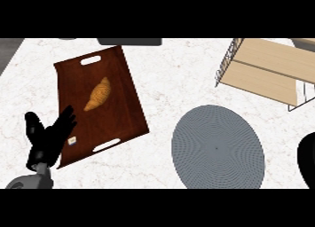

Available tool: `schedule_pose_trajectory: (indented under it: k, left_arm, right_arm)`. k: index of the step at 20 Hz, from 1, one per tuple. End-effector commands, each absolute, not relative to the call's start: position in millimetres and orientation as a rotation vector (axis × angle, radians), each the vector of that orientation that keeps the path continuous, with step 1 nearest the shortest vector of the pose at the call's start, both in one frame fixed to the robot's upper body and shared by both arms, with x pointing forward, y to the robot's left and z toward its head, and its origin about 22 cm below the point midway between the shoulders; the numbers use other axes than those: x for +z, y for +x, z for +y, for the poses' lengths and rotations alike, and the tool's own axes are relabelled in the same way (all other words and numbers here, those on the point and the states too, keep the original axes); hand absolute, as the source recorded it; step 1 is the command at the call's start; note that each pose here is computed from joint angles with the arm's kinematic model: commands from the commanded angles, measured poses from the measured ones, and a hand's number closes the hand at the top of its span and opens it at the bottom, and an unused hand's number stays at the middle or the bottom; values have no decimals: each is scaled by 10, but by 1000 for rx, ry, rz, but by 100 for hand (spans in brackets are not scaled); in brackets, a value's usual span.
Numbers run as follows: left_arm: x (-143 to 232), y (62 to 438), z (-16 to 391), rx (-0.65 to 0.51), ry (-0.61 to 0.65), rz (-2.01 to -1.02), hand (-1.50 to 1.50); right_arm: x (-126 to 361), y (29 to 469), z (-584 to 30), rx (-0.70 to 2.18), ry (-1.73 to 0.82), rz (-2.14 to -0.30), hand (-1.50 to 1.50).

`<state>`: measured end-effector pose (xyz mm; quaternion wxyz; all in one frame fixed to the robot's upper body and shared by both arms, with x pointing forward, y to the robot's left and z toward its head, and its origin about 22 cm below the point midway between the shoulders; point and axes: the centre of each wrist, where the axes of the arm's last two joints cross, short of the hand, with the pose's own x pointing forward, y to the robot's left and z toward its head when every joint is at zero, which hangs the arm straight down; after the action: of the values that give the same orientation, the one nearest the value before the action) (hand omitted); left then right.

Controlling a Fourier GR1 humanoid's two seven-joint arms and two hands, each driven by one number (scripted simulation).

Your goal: Pick the cupcake from the placemat and place it in the tiered shelf

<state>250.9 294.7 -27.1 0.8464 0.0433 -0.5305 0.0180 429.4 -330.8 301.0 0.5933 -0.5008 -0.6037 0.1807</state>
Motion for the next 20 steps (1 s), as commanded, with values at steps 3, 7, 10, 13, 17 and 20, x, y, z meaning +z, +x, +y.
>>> schedule_pose_trajectory:
  k: [3,7,10,13,17,20]
  left_arm:
    - [-349,2560,2945,36,74,-1113,0]
    - [-353,2418,2980,29,85,-1113,0]
    - [-307,2597,2931,32,80,-1107,0]
    - [-206,2562,2819,34,92,-1120,0]
    - [-224,2589,2866,22,88,-1124,0]
    - [-336,2446,2925,37,87,-1102,0]
  right_arm:
    - [3005,4331,-3287,301,-1141,-1408,150]
    - [3134,4257,-3592,93,-1071,-1458,-150]
    - [3056,4325,-3347,22,-979,-1530,-150]
    - [3282,4244,-3383,-71,-889,-1577,-150]
    - [3329,4233,-3605,-244,-804,-1631,-150]
    - [3506,4117,-3585,-359,-795,-1658,-150]
